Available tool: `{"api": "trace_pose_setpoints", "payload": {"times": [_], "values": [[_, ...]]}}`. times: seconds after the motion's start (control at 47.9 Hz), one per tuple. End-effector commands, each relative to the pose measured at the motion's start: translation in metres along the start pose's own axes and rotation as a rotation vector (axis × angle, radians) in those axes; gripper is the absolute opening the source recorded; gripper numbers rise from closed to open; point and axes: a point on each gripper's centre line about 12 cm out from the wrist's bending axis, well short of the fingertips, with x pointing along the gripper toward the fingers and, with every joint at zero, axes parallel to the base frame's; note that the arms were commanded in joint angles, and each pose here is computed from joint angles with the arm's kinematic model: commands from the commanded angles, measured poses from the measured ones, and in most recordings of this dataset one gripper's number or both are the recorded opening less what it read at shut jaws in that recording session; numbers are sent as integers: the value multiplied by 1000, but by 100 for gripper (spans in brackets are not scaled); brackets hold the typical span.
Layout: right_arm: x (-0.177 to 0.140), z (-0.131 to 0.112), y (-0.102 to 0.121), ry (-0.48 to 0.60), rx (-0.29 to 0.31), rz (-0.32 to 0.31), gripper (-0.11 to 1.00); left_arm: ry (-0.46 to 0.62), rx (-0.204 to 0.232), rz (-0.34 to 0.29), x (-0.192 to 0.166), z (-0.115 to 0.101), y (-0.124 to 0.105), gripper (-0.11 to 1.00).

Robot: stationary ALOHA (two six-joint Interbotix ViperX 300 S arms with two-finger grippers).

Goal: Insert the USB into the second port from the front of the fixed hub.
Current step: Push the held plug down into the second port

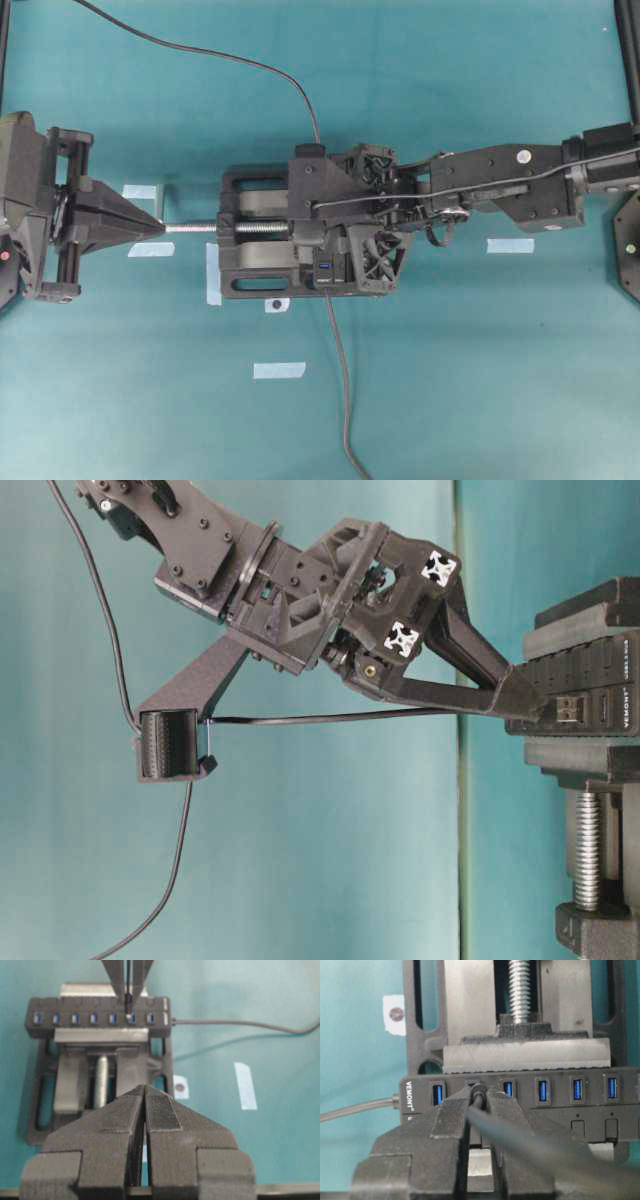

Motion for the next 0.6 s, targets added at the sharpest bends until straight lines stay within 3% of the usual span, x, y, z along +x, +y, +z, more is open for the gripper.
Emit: {"api": "trace_pose_setpoints", "payload": {"times": [0.0,0.584], "values": [[-8,11,0,-40,11,1,9,-18,2,-2,-1,6,-1,0],[-8,11,3,-11,2,4,9,-21,2,-2,-2,7,-1,0]]}}
